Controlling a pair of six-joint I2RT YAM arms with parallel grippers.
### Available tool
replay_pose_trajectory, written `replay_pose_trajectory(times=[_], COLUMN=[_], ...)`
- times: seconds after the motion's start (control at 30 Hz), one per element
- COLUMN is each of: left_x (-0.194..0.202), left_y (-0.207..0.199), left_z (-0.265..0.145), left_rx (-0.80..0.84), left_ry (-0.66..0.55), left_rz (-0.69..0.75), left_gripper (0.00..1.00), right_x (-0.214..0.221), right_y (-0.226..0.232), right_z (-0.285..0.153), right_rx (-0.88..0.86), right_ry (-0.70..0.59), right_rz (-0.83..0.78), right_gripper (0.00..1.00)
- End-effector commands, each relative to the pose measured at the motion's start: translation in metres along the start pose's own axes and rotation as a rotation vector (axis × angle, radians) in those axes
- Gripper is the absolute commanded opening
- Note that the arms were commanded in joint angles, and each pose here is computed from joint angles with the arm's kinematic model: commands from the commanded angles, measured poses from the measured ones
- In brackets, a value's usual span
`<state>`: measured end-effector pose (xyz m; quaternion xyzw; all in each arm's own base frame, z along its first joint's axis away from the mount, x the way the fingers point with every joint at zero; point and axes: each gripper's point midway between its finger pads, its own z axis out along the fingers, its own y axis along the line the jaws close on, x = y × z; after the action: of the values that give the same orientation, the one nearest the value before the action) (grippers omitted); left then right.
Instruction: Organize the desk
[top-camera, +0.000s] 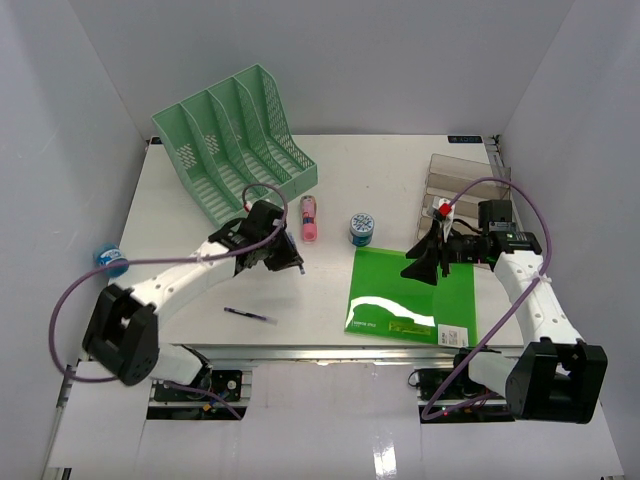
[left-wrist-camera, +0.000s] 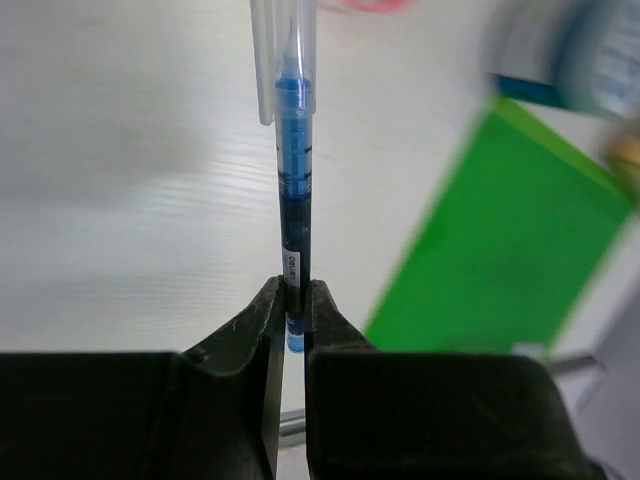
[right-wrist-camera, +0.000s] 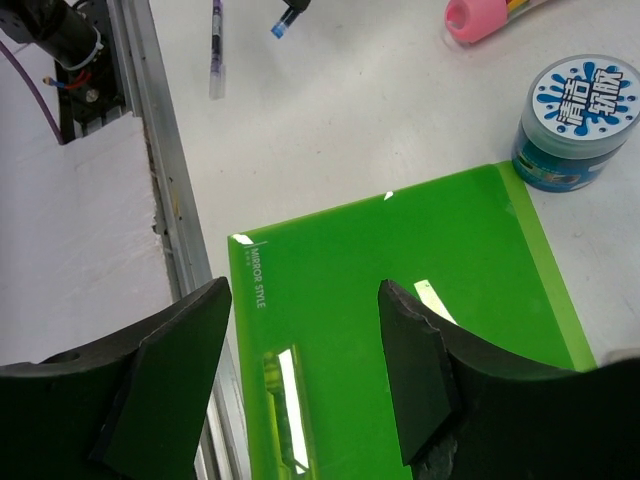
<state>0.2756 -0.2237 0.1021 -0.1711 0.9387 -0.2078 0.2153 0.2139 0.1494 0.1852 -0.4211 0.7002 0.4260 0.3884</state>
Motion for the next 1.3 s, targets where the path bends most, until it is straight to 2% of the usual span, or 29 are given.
replay_pose_trajectory(times=[0.0,0.03,0.17,0.33,0.53,0.6,0.83,1.27], left_x=[0.012,0.012,0.034,0.058,0.064,0.066,0.076,0.080], left_y=[-0.089,-0.107,-0.139,-0.175,-0.201,-0.206,-0.215,-0.223], left_z=[-0.061,-0.074,-0.092,-0.103,-0.112,-0.115,-0.112,-0.107], left_rx=[0.573,0.679,0.884,1.025,1.102,1.119,1.139,1.142], left_ry=[-0.049,-0.078,-0.087,-0.086,-0.102,-0.100,-0.074,-0.061], left_rz=[0.207,0.226,0.295,0.336,0.346,0.345,0.356,0.353], left_gripper=[0.00,0.00,0.00,0.00,0.00,0.00,0.00,0.00], right_x=[-0.029,-0.034,-0.062,-0.092,-0.107,-0.105,-0.100,-0.100], right_y=[0.020,0.025,0.034,0.042,0.033,0.020,0.011,0.012], right_z=[0.004,0.006,0.008,0.013,0.027,0.032,0.044,0.050], right_rx=[-0.080,-0.100,-0.139,-0.162,-0.092,-0.030,-0.003,-0.035], right_ry=[-0.041,-0.048,-0.100,-0.180,-0.235,-0.227,-0.186,-0.172], right_rz=[0.070,0.120,0.230,0.273,0.325,0.344,0.393,0.386], right_gripper=[0.69,0.69,0.78,0.90,0.91,0.88,0.74,0.27])
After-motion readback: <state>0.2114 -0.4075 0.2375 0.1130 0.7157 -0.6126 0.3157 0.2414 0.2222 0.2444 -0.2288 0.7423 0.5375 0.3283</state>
